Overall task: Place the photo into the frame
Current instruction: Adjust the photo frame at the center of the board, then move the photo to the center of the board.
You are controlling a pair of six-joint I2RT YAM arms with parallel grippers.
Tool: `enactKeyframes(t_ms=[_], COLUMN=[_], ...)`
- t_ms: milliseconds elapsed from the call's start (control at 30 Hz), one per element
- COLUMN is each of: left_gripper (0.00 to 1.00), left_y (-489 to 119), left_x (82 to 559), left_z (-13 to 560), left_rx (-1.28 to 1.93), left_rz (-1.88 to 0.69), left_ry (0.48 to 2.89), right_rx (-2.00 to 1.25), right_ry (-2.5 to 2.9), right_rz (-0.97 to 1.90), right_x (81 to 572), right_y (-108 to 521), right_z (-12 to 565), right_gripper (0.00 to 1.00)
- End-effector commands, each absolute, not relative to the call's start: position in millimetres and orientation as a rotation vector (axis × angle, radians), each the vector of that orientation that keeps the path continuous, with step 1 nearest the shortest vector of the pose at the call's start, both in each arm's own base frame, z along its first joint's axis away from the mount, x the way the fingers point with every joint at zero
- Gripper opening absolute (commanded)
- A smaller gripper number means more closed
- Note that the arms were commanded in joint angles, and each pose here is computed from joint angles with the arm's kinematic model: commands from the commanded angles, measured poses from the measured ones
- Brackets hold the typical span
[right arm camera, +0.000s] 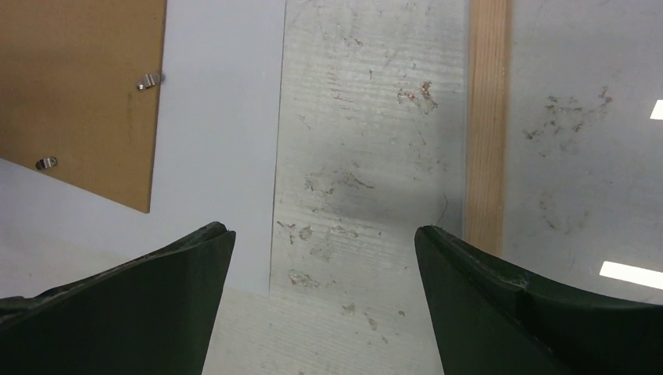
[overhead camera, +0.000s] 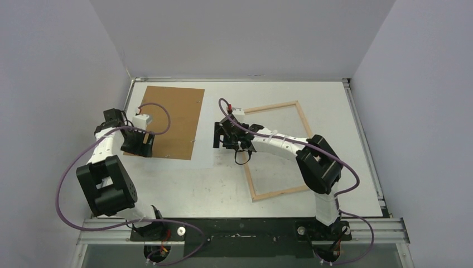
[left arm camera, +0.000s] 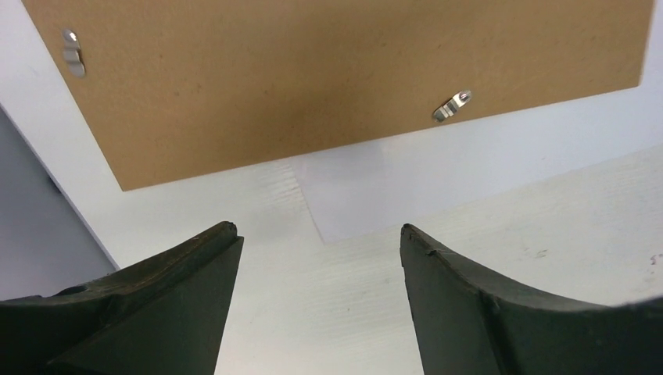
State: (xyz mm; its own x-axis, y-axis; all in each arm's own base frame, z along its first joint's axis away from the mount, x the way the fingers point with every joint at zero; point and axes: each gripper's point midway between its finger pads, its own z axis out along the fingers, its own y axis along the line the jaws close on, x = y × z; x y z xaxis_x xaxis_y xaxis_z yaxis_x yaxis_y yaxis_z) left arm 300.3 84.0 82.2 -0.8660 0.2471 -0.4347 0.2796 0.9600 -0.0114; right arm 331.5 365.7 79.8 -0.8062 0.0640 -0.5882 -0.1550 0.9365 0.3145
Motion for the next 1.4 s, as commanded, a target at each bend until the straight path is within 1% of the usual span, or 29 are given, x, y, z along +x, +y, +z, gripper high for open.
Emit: enactKeyframes(t_ms=[0, 200, 333, 533, 833, 1067, 1367], left_gripper=[0.72, 0.7, 0.7, 0.69, 0.69, 0.68, 0.65], left_y=[106, 123, 126, 128, 156, 155, 155], left_x=[289, 278, 278, 290, 279, 281, 273], left_z=[62, 46, 48, 55, 35, 23, 5], left_rx=[0.418, 0.455, 0.44, 0.445, 0.544, 0.525, 0.57], left_rz=[-0.046, 0.038, 0.013, -0.018, 0.151, 0.148, 0.168], left_ry=[2.723, 2.753, 2.761, 2.744, 2.785, 2.787, 2.801], right_rx=[-0.005, -0.002, -0.01, -0.024, -0.004, 0.016, 0.062], right_ry=[2.446, 2.476, 2.471, 2.49, 2.531, 2.544, 2.557], right_rz=[0.546, 0.581, 0.593, 0.593, 0.705, 0.756, 0.775], right_x=[342, 338, 341, 341, 317, 308, 304], right_y=[379, 385, 392, 402, 408, 418, 424], right_z=[85, 66, 62, 49, 42, 38, 34], right_gripper=[0.89, 0.89, 0.89, 0.87, 0.86, 0.85, 0.85])
